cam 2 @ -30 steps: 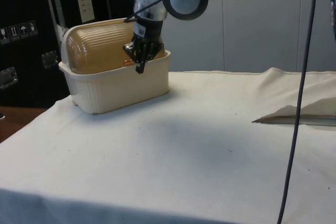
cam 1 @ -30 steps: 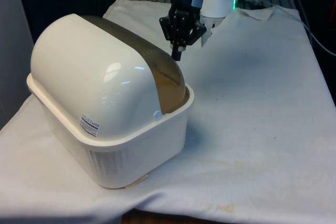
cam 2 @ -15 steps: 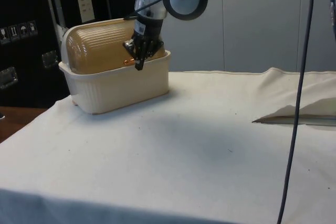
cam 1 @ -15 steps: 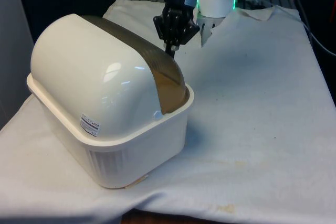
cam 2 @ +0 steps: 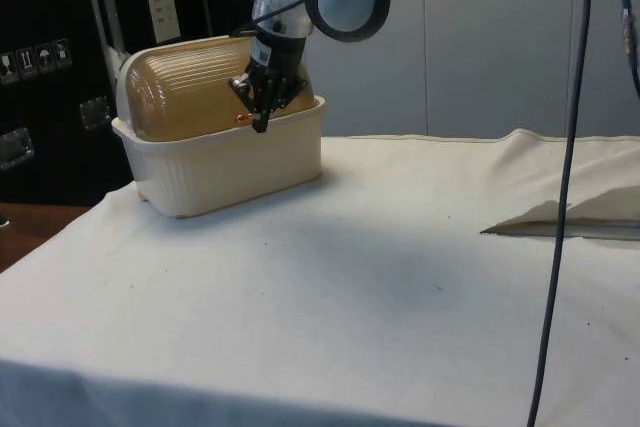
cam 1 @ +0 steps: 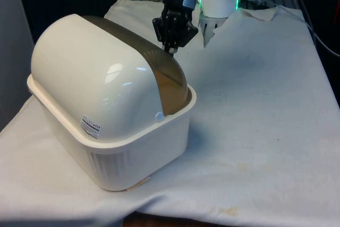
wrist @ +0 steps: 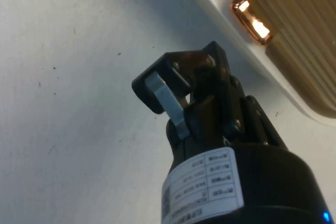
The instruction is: Open the lid, then close it.
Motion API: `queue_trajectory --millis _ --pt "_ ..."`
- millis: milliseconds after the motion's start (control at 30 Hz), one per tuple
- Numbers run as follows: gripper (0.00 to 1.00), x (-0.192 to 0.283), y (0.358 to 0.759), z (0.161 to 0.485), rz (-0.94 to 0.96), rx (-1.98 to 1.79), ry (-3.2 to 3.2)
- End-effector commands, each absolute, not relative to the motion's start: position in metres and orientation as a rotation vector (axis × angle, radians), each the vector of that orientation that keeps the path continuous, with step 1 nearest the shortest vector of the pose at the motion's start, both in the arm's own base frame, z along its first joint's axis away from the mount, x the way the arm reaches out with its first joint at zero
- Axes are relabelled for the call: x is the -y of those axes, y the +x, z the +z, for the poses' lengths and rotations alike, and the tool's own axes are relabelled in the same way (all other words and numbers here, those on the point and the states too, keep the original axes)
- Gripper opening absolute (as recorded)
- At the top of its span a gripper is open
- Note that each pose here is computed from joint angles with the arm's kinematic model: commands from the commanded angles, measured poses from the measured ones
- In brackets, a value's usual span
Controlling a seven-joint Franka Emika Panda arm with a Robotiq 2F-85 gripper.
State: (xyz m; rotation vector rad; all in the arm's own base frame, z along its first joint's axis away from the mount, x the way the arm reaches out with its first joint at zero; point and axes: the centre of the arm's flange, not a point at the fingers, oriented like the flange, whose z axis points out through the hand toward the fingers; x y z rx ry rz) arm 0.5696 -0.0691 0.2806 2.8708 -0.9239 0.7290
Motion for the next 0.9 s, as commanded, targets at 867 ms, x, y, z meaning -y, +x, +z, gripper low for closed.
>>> queue_trajectory --millis 867 --pt "0.0 0.082 0.576 0.279 0.784 1.075 2.816"
